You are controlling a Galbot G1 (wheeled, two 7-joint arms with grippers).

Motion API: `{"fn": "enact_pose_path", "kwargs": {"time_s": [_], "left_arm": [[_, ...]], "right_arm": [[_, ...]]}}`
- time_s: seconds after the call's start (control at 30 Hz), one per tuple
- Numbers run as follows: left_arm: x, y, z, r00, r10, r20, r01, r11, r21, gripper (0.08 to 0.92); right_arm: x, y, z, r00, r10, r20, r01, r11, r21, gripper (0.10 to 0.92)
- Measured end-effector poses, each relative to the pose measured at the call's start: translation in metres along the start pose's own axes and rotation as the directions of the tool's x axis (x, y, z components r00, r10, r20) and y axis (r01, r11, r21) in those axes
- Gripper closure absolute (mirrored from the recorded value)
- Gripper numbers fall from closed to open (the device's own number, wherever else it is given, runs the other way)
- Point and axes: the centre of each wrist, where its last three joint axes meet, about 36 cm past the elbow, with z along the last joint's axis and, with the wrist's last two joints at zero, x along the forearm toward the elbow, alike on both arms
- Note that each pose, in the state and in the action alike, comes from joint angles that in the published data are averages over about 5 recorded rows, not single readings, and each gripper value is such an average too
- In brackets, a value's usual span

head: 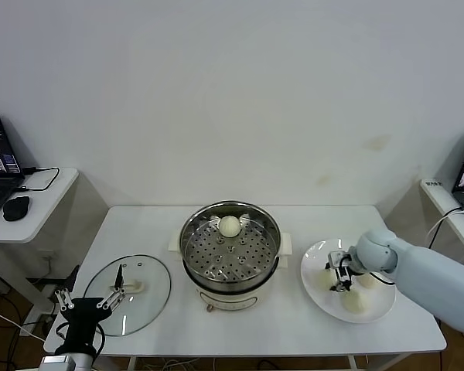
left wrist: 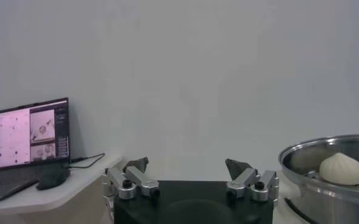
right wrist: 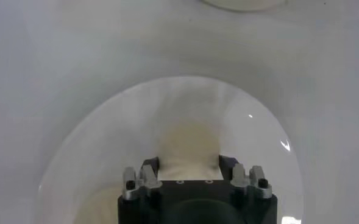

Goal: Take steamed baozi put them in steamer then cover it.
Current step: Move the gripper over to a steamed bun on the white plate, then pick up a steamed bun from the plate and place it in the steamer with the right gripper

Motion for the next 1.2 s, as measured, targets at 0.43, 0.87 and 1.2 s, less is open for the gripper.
{"fn": "enact_pose_path", "kwargs": {"time_s": [0.43, 0.87, 1.2], "left_arm": [[-0.004, -0.004, -0.001, 0.9997, 0.021, 0.011, -0.021, 1.000, 0.008, 0.177], [-0.008, -0.001, -0.003, 0.9995, 0.024, 0.020, -0.024, 1.000, 0.009, 0.177], [-0.009, 0.002, -0.005, 0.9996, 0.005, 0.027, -0.005, 1.000, 0.010, 0.177]], "right_arm": [[0.124, -0.059, -0.020, 0.995, 0.092, 0.044, -0.093, 0.996, 0.002, 0.420], [0.212, -0.100, -0.144, 0.969, 0.150, 0.196, -0.165, 0.984, 0.062, 0.411], [0.180, -0.099, -0.241, 0.971, 0.074, 0.228, -0.097, 0.991, 0.092, 0.411]]}}
